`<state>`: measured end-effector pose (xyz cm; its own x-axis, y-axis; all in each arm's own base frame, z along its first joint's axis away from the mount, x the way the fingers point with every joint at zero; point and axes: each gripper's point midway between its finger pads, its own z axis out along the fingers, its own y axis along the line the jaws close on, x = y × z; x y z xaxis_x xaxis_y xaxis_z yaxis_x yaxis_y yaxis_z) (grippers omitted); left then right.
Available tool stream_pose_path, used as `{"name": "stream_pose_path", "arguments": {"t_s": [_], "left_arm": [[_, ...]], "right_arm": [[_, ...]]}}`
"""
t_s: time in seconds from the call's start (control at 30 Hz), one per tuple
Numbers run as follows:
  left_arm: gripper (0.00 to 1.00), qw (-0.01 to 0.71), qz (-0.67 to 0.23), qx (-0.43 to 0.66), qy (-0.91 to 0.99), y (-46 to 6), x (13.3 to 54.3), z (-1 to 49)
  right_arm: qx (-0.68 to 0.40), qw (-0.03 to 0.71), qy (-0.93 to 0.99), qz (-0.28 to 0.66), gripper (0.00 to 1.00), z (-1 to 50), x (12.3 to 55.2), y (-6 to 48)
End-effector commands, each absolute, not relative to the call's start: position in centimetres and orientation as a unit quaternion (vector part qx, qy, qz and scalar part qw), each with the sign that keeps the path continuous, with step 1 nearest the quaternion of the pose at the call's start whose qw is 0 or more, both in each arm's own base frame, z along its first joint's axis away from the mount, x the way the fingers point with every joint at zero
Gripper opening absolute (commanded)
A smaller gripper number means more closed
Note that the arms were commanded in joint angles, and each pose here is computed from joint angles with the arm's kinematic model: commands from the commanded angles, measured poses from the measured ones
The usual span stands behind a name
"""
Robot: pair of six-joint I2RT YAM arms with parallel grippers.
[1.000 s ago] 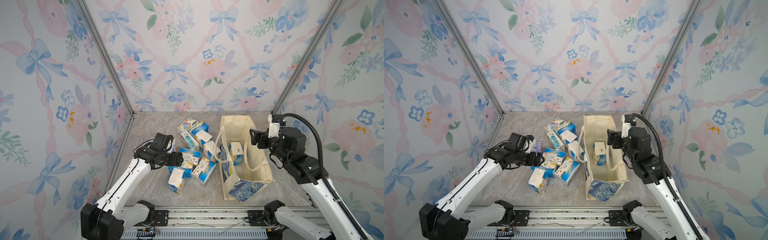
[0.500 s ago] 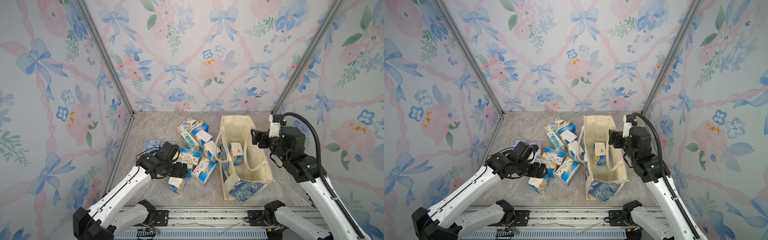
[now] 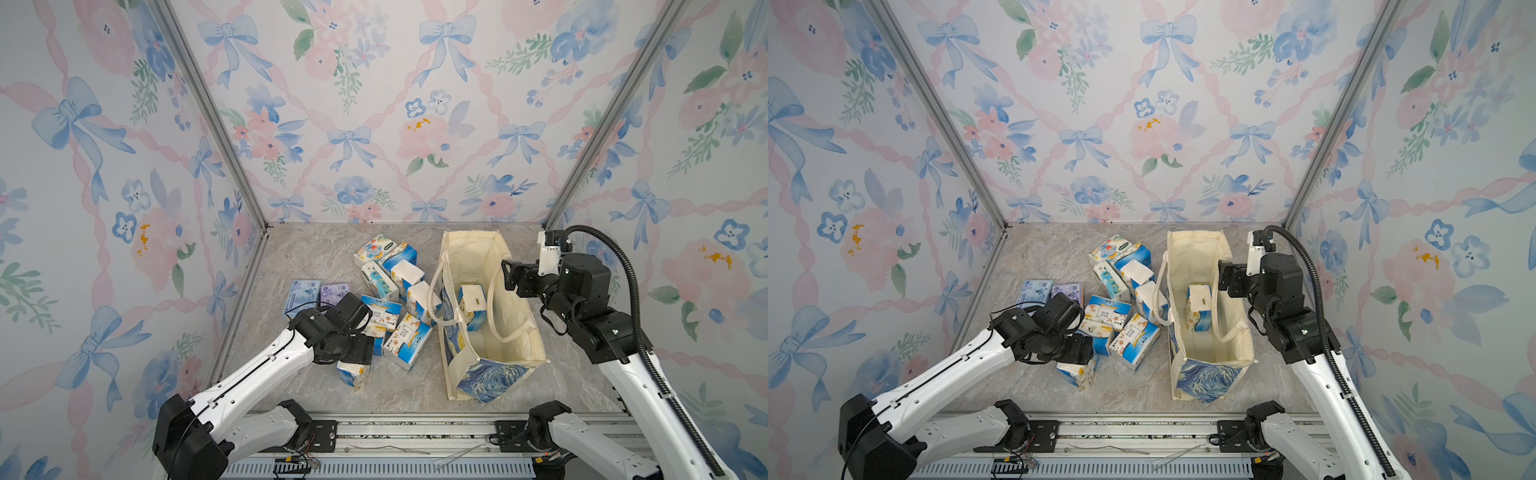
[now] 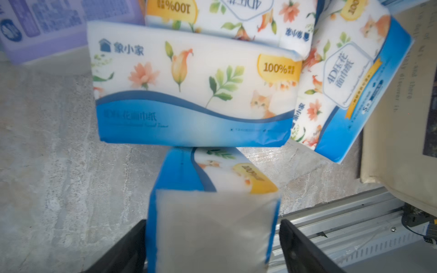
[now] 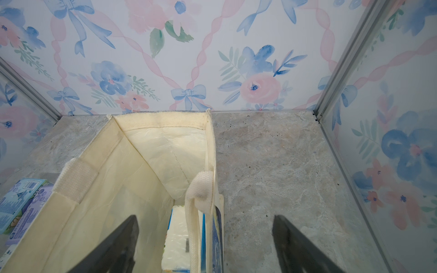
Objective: Put tissues into the canvas bag
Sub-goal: Pick up the pack of facial tissues from the center of the board.
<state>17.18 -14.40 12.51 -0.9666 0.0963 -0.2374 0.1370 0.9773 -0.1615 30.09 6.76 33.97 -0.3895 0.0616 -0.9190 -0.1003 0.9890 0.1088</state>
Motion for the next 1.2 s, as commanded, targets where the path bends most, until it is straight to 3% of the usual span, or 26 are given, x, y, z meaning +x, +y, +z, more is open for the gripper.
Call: {"name": "stream_pose_path", "arguments": {"t_s": [0.0, 0.17, 0.3, 0.43, 0.57, 0.9, 1.07, 1.17], "left_arm": [[0.85, 0.092, -0.056, 0.044, 0.993, -13.3, 16.1, 11.0], [0.77, 0.081, -0.037, 0.046, 0.995, -13.1, 15.8, 10.1], [0.54, 0.086, -0.036, 0.049, 0.994, -13.3, 16.1, 10.4], [0.47, 0.113, -0.053, 0.060, 0.990, -14.1, 17.1, 12.2], [0.46, 0.157, -0.091, 0.081, 0.980, -15.7, 18.9, 16.1], [0.47, 0.341, -0.152, 0.161, 0.914, -20.3, 25.4, 32.2], [0.47, 0.401, -0.170, 0.203, 0.877, -23.7, 27.8, 37.2], [0.46, 0.432, -0.228, 0.242, 0.838, -27.4, 28.6, 40.0]], "right_arm": [[-0.007, 0.554, 0.828, 0.084, 0.89, 33.9, 30.3, 6.8], [-0.008, 0.553, 0.829, 0.087, 0.89, 33.9, 30.3, 7.0], [-0.009, 0.553, 0.828, 0.086, 0.89, 33.9, 30.3, 6.9], [-0.009, 0.551, 0.830, 0.082, 0.89, 33.8, 30.3, 6.7], [-0.005, 0.549, 0.833, 0.072, 0.89, 33.6, 30.3, 6.2], [0.024, 0.492, 0.870, 0.010, 0.89, 30.7, 31.2, 3.4], [0.003, 0.461, 0.886, 0.057, 0.83, 29.3, 31.4, 5.2], [-0.003, 0.457, 0.886, 0.081, 0.79, 29.4, 31.6, 6.1]]}}
